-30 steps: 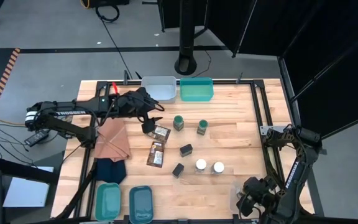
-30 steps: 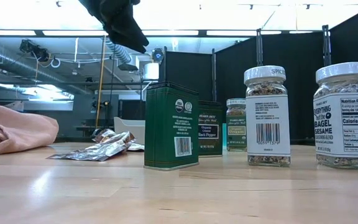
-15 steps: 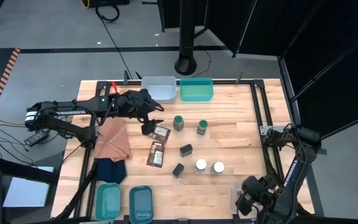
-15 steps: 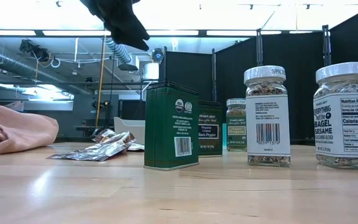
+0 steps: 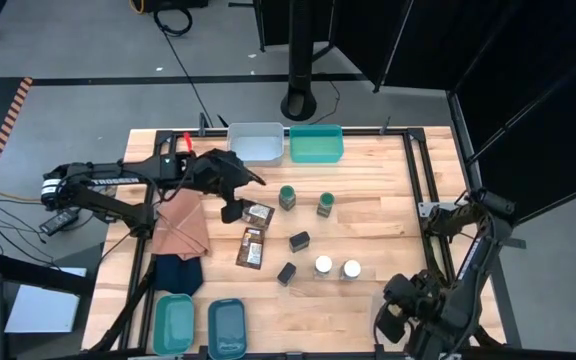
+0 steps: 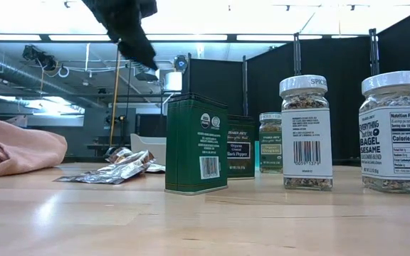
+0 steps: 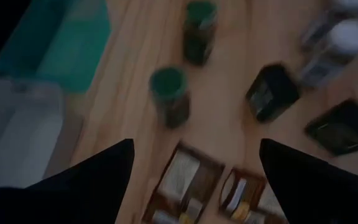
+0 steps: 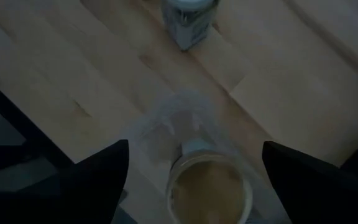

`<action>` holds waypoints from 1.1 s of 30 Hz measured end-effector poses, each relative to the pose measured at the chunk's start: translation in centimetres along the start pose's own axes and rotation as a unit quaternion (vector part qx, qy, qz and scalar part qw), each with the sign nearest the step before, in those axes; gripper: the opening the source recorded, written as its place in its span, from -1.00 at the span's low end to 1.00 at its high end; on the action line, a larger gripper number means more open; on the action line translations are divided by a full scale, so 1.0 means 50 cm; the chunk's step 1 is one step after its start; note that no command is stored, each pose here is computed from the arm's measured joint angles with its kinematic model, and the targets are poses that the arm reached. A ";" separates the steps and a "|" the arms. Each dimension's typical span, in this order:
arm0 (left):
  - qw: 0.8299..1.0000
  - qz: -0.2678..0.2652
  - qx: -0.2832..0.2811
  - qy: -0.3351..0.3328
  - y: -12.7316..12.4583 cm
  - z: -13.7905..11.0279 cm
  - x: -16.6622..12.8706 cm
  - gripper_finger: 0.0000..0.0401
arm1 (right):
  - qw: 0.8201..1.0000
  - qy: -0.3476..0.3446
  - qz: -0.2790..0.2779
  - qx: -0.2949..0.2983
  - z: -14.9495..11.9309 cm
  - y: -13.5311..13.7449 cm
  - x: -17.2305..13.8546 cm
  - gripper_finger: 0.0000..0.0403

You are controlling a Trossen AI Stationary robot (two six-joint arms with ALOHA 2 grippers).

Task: Sort spices by type
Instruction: Put the top orange spice pack into the green bin

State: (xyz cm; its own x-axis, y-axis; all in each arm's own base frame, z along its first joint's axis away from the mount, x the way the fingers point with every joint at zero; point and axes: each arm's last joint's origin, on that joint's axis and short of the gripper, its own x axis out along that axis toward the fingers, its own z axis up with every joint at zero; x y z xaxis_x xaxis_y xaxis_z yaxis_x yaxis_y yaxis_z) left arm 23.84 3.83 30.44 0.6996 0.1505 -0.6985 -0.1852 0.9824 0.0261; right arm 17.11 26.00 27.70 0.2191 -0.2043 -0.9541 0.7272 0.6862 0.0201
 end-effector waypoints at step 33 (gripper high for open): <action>0.922 0.150 -0.332 0.133 -0.016 -0.140 0.129 0.76 | 0.999 -0.037 -0.032 -0.001 0.038 -0.034 -0.020 0.86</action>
State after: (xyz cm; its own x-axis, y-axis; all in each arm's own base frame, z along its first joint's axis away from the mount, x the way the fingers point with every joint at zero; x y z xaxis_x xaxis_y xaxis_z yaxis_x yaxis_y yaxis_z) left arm 23.69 3.24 20.90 0.3705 0.2837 -0.8845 -0.7861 0.6030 -0.1359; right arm 16.89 23.72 29.20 0.2194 -0.2981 -0.9290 0.7402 0.6712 -0.0406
